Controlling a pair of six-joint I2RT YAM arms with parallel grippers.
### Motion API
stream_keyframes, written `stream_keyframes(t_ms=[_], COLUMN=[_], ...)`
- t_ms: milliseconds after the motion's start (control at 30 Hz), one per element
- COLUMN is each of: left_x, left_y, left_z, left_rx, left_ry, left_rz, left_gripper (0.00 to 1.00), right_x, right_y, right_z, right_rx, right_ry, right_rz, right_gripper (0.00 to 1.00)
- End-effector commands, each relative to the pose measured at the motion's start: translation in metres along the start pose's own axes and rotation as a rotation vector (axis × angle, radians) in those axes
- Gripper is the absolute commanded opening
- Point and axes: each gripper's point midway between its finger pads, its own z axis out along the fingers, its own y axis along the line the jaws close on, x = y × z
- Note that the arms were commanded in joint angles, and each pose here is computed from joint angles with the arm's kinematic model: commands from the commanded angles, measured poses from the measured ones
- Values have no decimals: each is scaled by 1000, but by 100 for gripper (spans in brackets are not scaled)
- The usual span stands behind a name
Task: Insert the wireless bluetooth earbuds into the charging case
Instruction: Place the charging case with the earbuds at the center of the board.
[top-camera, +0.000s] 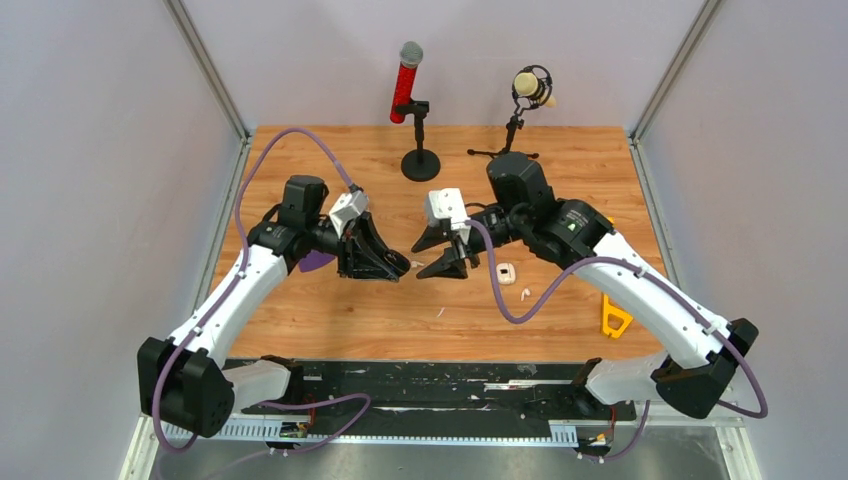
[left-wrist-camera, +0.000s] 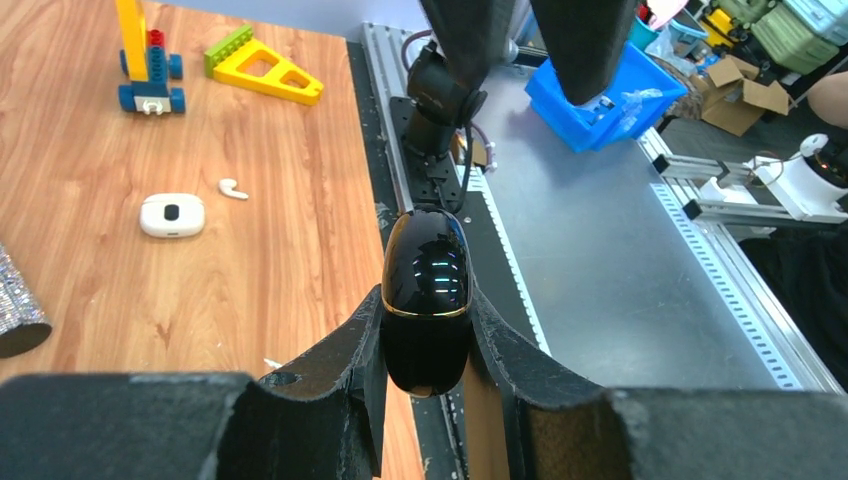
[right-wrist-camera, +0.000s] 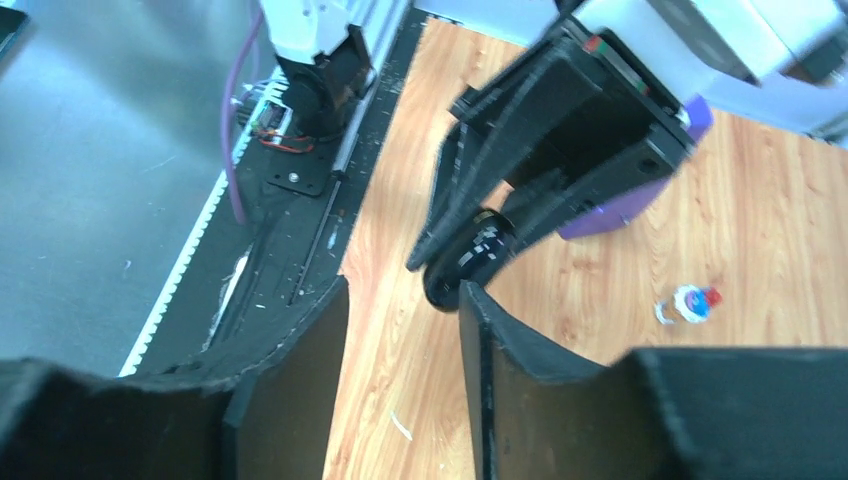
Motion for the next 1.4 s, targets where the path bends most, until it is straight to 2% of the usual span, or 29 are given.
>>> stream_keyframes(t_ms=[0, 33, 67, 100, 267, 367, 400, 500, 700, 833, 967, 1100, 1167, 1267, 1300, 1367], left_x=[-5, -10, -6, -11, 2, 17, 30, 57, 107, 124, 133, 151, 158, 161, 159, 156], left_y=[19, 27, 37, 46, 114, 162, 200, 238, 288, 307, 319, 319, 317, 313, 312, 310], left_z=[-2, -2, -2, -2, -6, -11, -15, -21, -27, -28, -24, -24, -26, -29, -30, -31], left_rx=[-84, -107, -146, -167, -348, -468, -580, -699, -883, -985, -1013, -1040, -1051, -1066, -1069, -1078], left_ry=[14, 10, 7, -3, -10, -8, -36, -29, 19, 60, 77, 108, 117, 123, 122, 118], left_rz=[-34, -8, -94, -72, -308, -425, -511, -596, -701, -691, -712, -750, -761, -759, -753, -744], left_gripper=[7, 8, 8, 9, 5, 6, 6, 8, 11, 12, 16, 26, 36, 56, 72, 95], right_x=[-6, -1, 6, 14, 60, 83, 95, 108, 112, 107, 107, 110, 117, 141, 151, 173], right_y=[-23, -32, -41, -52, -84, -84, -82, -74, -63, -58, -55, -60, -64, -60, -59, -54], right_z=[-28, -34, -38, -44, -73, -95, -116, -135, -160, -170, -172, -181, -188, -191, -193, -194], right_rx=[100, 133, 167, 209, 365, 460, 558, 638, 720, 740, 747, 805, 849, 860, 866, 867], right_ry=[-38, -48, -55, -60, -30, -3, 12, 21, -7, -29, -29, -4, 35, 132, 166, 241], right_rz=[51, 83, 119, 155, 298, 299, 264, 245, 210, 191, 176, 178, 193, 198, 203, 208], right_gripper=[51, 55, 58, 58, 59, 60, 60, 61, 63, 63, 63, 64, 69, 80, 85, 97])
